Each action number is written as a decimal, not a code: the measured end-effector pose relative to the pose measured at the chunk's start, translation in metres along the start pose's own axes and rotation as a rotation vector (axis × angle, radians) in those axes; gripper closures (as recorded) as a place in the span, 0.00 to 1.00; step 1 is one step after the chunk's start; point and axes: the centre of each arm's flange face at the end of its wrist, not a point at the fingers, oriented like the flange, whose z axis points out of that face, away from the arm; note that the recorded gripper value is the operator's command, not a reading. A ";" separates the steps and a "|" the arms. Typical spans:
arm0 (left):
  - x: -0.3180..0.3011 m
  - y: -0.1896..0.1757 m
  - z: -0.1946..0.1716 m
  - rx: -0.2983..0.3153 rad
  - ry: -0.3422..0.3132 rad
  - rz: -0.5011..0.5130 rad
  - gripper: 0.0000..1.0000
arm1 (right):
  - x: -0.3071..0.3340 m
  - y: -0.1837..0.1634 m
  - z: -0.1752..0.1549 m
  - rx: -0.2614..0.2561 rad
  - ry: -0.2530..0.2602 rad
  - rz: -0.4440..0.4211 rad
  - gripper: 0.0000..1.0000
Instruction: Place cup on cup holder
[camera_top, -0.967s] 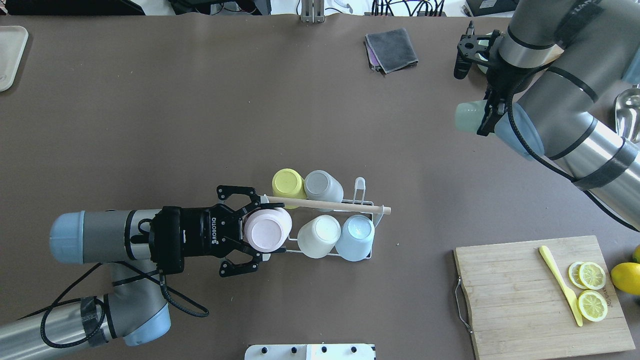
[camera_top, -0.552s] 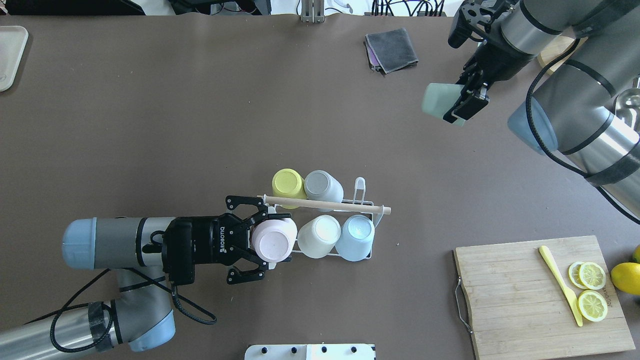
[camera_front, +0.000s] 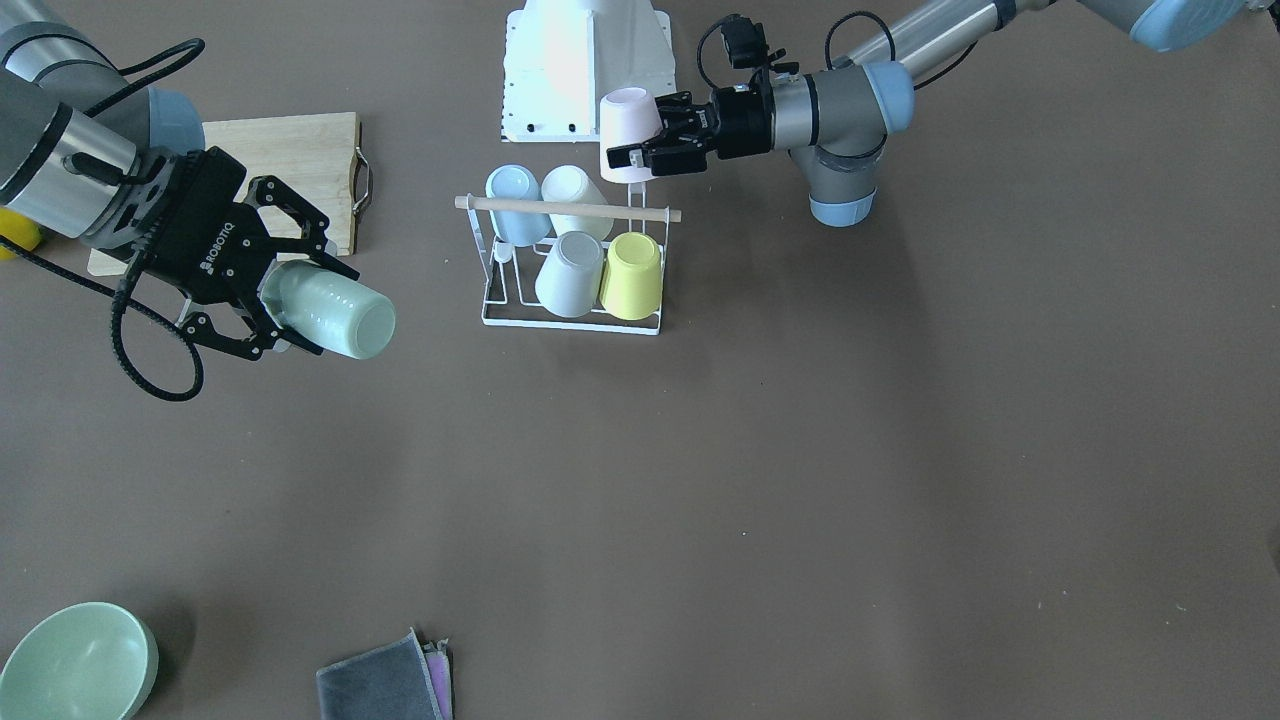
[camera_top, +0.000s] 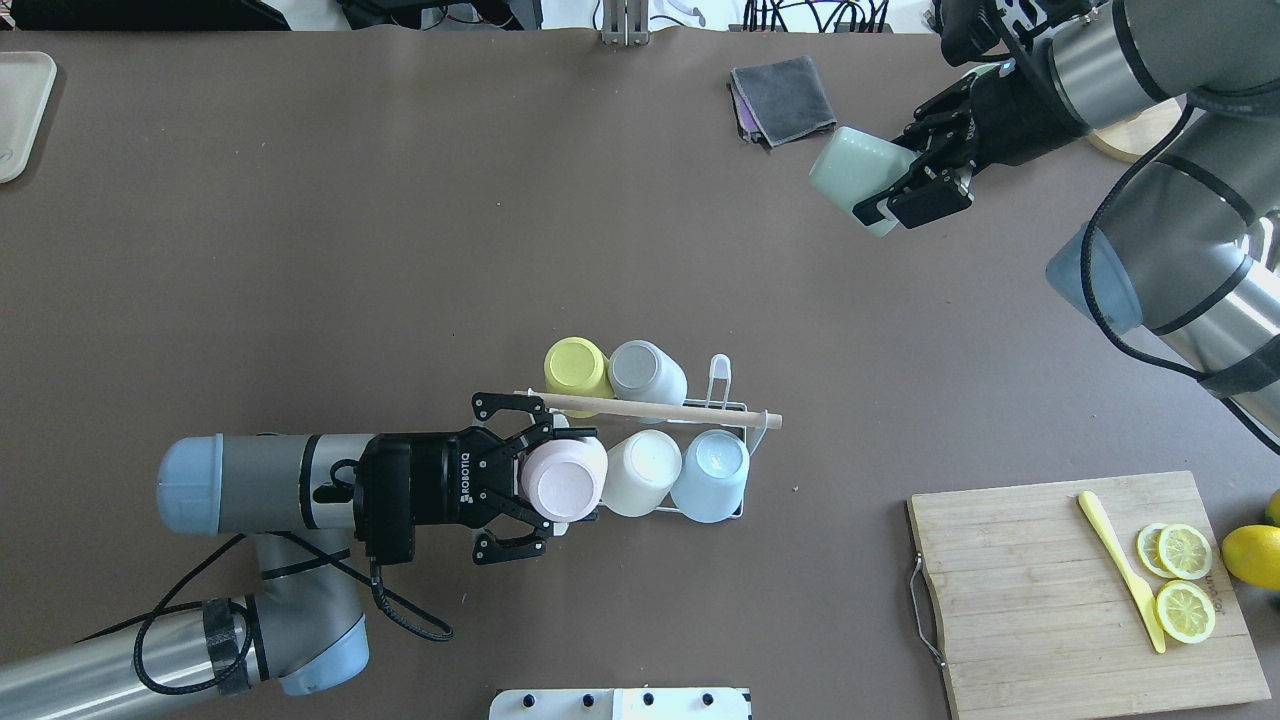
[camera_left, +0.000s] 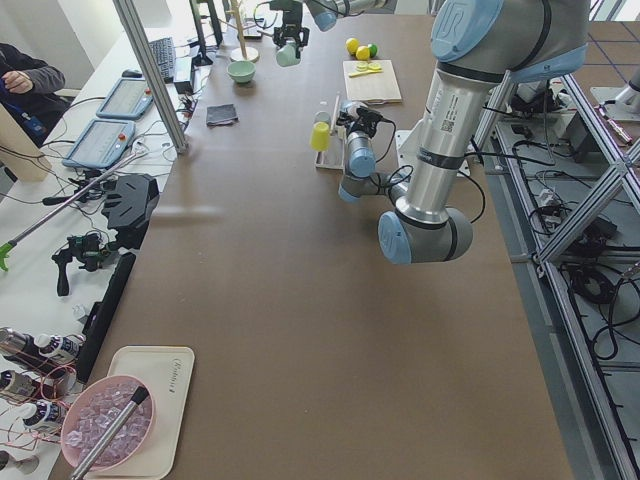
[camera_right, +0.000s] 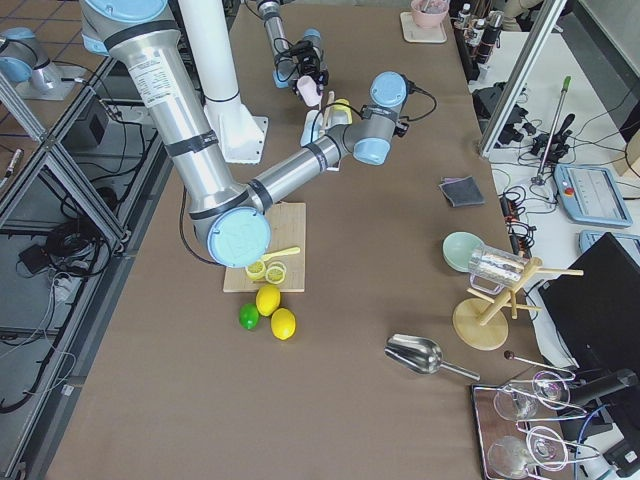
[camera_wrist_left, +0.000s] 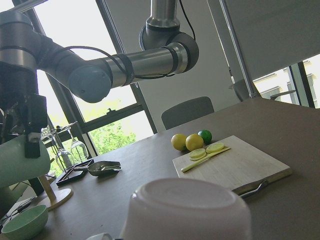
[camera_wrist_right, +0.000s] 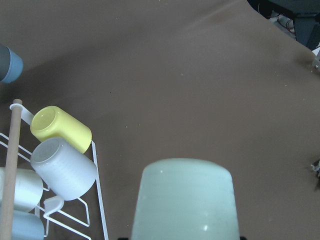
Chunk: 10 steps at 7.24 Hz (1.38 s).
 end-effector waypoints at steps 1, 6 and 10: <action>0.001 0.005 -0.002 0.000 0.001 -0.001 0.49 | 0.005 0.007 0.006 0.039 0.009 -0.022 0.67; 0.007 0.014 -0.001 -0.010 0.009 -0.011 0.48 | -0.020 0.047 0.080 0.360 0.021 -0.051 0.77; 0.011 0.013 0.002 -0.006 0.014 -0.040 0.48 | -0.088 0.071 0.117 0.565 -0.060 -0.028 0.77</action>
